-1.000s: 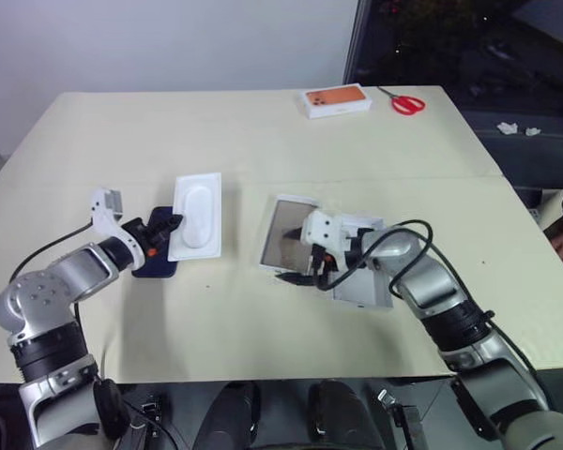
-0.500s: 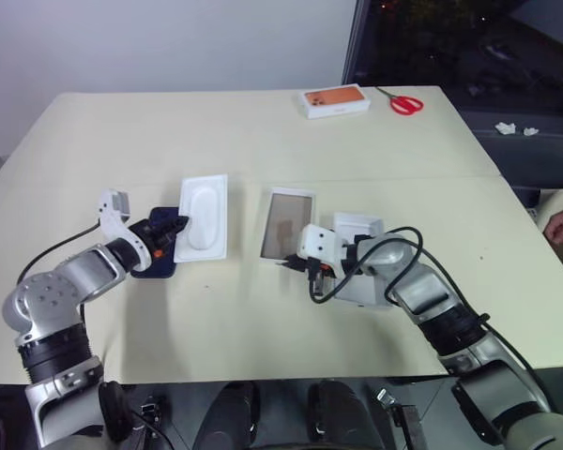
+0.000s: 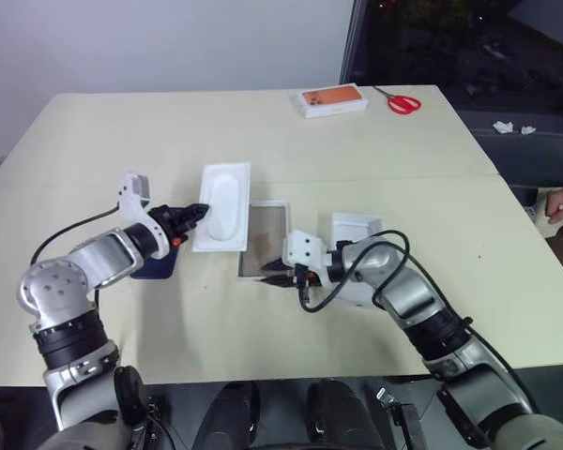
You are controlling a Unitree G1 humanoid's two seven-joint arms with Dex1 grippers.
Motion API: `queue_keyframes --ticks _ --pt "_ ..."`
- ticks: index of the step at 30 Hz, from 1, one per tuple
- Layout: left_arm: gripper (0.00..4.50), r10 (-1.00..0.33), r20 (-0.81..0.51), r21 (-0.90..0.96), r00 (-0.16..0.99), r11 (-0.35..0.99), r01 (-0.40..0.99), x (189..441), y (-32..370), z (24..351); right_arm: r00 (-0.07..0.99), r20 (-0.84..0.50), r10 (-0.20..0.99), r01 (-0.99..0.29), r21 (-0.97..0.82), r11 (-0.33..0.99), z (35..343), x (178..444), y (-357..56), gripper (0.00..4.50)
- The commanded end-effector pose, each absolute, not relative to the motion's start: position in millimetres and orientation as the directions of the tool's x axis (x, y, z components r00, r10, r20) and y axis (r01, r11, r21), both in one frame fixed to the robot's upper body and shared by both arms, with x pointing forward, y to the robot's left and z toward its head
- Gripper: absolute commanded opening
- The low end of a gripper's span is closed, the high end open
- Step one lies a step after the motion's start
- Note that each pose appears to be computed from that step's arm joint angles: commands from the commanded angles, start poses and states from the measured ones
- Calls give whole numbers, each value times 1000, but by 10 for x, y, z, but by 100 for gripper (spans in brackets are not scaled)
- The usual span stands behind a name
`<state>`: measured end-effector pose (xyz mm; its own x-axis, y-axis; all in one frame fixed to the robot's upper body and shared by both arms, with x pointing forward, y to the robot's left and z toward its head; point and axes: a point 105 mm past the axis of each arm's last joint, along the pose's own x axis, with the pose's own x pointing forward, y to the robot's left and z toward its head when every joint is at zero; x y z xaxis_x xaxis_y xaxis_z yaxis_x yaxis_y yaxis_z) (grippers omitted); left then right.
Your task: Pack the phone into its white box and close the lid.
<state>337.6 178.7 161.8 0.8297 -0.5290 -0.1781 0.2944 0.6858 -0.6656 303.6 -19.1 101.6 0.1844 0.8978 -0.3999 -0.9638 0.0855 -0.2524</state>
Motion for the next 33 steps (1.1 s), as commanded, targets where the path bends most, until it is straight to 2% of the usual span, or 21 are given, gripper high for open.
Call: queue_keyframes --ticks 1,3,8,11,16,25,28,33 --pt "0 -541 -137 -662 830 673 330 3357 1689 1705 192 -314 930 -953 -285 101 1289 3030 -125 297" --pt "0 -531 -136 -665 836 675 320 3371 1643 1683 194 -286 938 -958 -260 119 1418 3040 -142 392" --pt "0 -528 -140 -669 838 674 313 3349 1524 1641 240 -270 933 -950 -261 169 1648 3101 -409 392" --pt "0 -521 -179 -669 835 686 285 3314 1387 1506 271 -357 894 -947 -264 182 1605 3117 -852 392" --pt "0 -494 -216 -637 842 725 262 3280 1338 1415 366 -367 855 -918 -290 269 1589 3296 -1132 392" --pt "0 -495 -263 -602 828 755 259 3284 1221 1310 392 -341 855 -903 -320 286 1592 3391 -1085 392" --pt "100 -487 -252 -604 836 754 257 3300 1227 1331 400 -337 852 -897 -333 290 1595 3412 -1091 399" --pt "357 -486 -238 -588 841 761 274 3308 1226 1392 398 -327 857 -897 -336 289 1602 3420 -1054 399"
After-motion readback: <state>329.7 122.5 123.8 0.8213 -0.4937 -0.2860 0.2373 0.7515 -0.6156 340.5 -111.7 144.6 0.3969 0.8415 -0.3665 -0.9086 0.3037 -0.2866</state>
